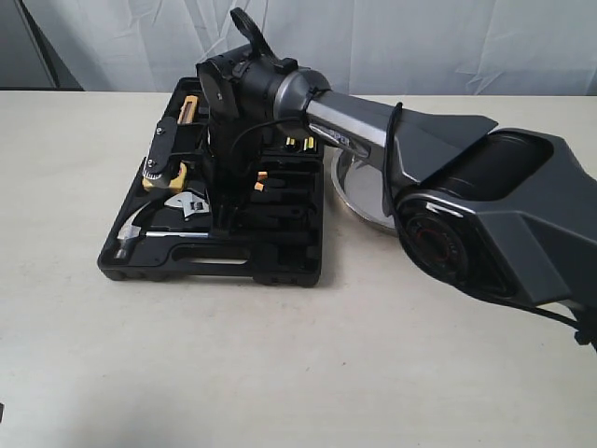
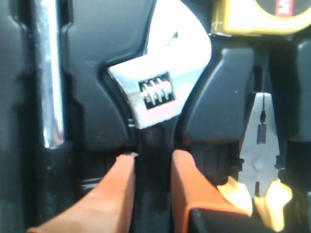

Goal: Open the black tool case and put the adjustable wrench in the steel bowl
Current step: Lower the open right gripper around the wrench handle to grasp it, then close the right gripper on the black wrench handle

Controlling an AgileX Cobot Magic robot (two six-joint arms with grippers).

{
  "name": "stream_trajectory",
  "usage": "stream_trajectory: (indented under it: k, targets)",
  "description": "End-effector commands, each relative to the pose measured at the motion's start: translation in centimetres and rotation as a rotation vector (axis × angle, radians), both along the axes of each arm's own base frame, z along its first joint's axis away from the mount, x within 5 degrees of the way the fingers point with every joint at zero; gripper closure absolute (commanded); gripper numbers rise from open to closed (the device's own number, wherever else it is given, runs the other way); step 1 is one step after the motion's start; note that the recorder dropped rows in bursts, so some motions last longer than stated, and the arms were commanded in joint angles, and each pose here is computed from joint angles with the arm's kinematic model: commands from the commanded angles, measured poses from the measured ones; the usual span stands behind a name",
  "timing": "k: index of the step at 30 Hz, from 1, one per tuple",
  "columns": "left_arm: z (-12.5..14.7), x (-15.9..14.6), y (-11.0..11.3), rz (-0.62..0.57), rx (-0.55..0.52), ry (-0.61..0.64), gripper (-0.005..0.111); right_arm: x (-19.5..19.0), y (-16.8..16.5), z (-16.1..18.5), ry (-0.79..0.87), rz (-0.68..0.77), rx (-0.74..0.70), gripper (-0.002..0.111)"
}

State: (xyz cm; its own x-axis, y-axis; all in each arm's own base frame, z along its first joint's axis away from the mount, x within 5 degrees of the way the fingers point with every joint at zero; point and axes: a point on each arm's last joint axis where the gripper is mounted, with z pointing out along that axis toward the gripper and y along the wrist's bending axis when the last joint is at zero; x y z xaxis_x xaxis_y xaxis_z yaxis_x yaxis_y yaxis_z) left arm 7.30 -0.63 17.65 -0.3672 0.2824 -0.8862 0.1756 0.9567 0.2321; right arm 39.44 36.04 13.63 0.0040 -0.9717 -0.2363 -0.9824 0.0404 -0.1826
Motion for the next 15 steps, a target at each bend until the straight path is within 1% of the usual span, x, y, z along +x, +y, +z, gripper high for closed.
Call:
stream_trajectory:
  k: [1, 12, 15]
  targets:
    - [0.0, -0.1, -0.1, -0.006, -0.013, -0.01, 0.107, 0.1, -0.1, 1.5, -0.021, -0.016, 0.032, 0.109]
    - [0.0, -0.1, -0.1, -0.006, -0.013, -0.01, 0.107, 0.0, -0.2, 3.3, -0.045, -0.027, 0.058, 0.109]
    - [0.0, -0.1, -0.1, -0.006, -0.013, -0.01, 0.107, 0.0, -0.2, 3.3, -0.043, -0.031, 0.059, 0.109]
